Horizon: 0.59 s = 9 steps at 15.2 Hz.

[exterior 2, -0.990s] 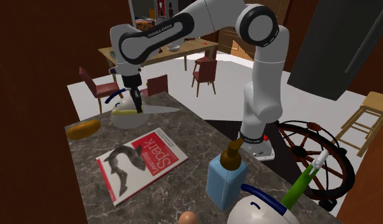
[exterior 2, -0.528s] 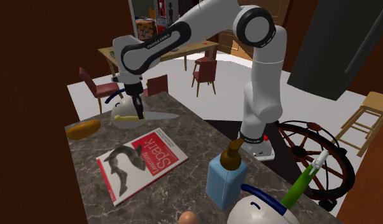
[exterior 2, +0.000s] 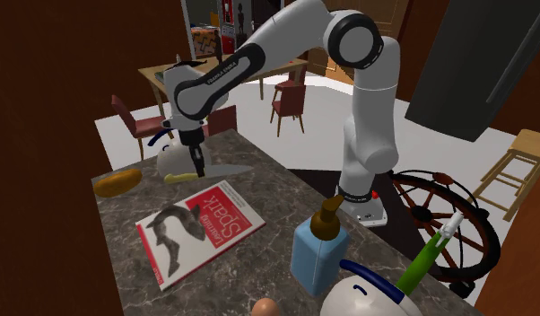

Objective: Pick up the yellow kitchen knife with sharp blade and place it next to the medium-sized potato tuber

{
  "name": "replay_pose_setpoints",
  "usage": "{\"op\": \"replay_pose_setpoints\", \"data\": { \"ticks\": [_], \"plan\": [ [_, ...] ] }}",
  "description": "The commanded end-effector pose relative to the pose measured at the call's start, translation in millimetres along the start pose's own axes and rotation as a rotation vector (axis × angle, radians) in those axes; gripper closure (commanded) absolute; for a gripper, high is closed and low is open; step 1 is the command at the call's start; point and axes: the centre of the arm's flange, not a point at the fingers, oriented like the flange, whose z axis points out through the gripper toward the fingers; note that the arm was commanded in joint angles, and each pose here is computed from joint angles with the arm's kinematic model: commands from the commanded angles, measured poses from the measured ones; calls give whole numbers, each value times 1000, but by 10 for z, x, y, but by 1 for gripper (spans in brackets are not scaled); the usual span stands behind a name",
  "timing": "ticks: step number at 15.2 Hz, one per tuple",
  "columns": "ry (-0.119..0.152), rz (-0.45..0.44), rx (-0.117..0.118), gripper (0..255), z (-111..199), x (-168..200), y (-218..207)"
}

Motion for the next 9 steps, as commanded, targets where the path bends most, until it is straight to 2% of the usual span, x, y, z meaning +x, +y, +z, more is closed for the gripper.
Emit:
{"op": "replay_pose_setpoints", "data": {
  "ticks": [1,3,9],
  "plan": [
    [0,0,0,255,117,-5,23],
    [0,0,0,255,220,-8,44],
    [0,0,0,255,233,-8,47]
  ]
}}
